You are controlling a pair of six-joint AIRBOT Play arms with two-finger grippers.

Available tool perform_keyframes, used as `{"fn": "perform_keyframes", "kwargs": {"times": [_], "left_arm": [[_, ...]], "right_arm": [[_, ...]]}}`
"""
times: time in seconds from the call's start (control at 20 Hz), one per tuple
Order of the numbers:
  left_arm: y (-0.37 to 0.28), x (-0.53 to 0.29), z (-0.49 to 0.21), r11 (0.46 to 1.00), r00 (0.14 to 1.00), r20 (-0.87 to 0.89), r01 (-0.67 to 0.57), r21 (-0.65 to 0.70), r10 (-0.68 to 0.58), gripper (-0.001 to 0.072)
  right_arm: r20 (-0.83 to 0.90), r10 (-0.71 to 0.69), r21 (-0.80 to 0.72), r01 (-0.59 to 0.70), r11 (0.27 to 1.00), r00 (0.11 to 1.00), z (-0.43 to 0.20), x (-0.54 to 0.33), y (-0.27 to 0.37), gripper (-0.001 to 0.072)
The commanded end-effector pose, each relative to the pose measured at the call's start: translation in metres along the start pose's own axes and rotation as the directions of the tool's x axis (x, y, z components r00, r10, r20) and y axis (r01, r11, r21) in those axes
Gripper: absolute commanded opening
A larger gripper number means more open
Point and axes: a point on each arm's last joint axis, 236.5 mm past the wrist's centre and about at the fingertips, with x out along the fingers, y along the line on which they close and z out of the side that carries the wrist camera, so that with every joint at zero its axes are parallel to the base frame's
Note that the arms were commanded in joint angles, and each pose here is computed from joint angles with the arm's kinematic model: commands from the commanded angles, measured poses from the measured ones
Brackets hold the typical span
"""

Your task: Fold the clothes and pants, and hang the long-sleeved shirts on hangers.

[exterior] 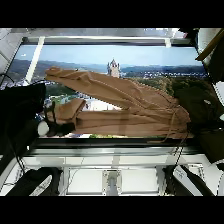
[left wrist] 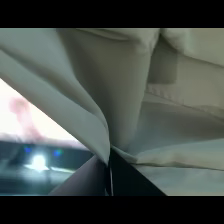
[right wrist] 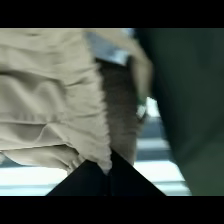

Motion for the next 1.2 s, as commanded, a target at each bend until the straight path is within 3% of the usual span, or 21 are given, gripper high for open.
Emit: {"fn": "perform_keyframes", "kwargs": {"times": [0.0,0.2,0.25,0.3,0.35,0.4,0.55,0.65,0.85,0.95,1.15], "left_arm": [[-0.009,0.001,-0.053,0.998,0.999,-0.033,0.029,-0.052,-0.031,0.0010],[-0.018,-0.002,-0.054,0.998,0.998,-0.015,0.055,-0.034,-0.056,0.0010],[-0.018,-0.002,-0.054,0.998,0.998,-0.015,0.056,-0.035,-0.056,0.0018],[-0.018,-0.003,-0.053,0.998,0.998,-0.016,0.056,-0.035,-0.056,0.0114],[-0.019,-0.007,-0.049,0.998,0.999,-0.007,0.052,-0.021,-0.053,0.0350],[-0.019,-0.016,-0.038,0.999,0.999,0.029,0.043,0.007,-0.043,0.0519],[-0.002,-0.074,0.042,0.990,0.946,0.318,-0.095,0.109,0.056,0.0524],[0.023,-0.098,0.079,0.973,0.894,0.419,-0.214,0.089,0.159,0.0493],[0.008,-0.041,0.050,0.992,0.988,0.139,-0.086,0.097,0.072,0.0493],[-0.005,-0.014,0.039,0.996,0.999,0.041,-0.036,0.088,0.032,0.0494],[-0.019,0.012,0.025,0.967,0.998,-0.061,0.032,0.252,-0.017,0.0495]], "right_arm": [[-0.044,-0.125,-0.003,0.125,0.992,0.991,-0.014,0.002,-0.039,0.0019],[-0.008,-0.116,0.095,0.116,0.989,0.993,-0.015,0.000,-0.053,0.0020],[-0.003,-0.110,0.101,0.110,0.989,0.994,-0.015,0.000,-0.052,0.0054],[0.010,-0.105,0.106,0.104,0.989,0.994,-0.012,-0.001,-0.051,0.0264],[0.028,-0.090,0.116,0.087,0.989,0.995,-0.007,-0.002,-0.048,0.0535],[0.041,-0.078,0.123,0.072,0.990,0.996,-0.002,-0.006,-0.045,0.0594],[0.101,-0.093,0.126,0.080,0.989,0.991,0.019,-0.029,-0.051,0.0594],[0.186,-0.073,0.142,0.047,0.989,0.980,0.043,-0.048,-0.047,0.0593],[0.343,0.078,0.172,-0.144,0.974,0.936,0.082,-0.066,-0.011,0.0593],[0.358,0.106,0.173,-0.178,0.969,0.928,0.086,-0.069,-0.004,0.0593],[0.330,0.132,0.167,-0.196,0.966,0.935,0.079,-0.067,0.002,0.0593]]}}
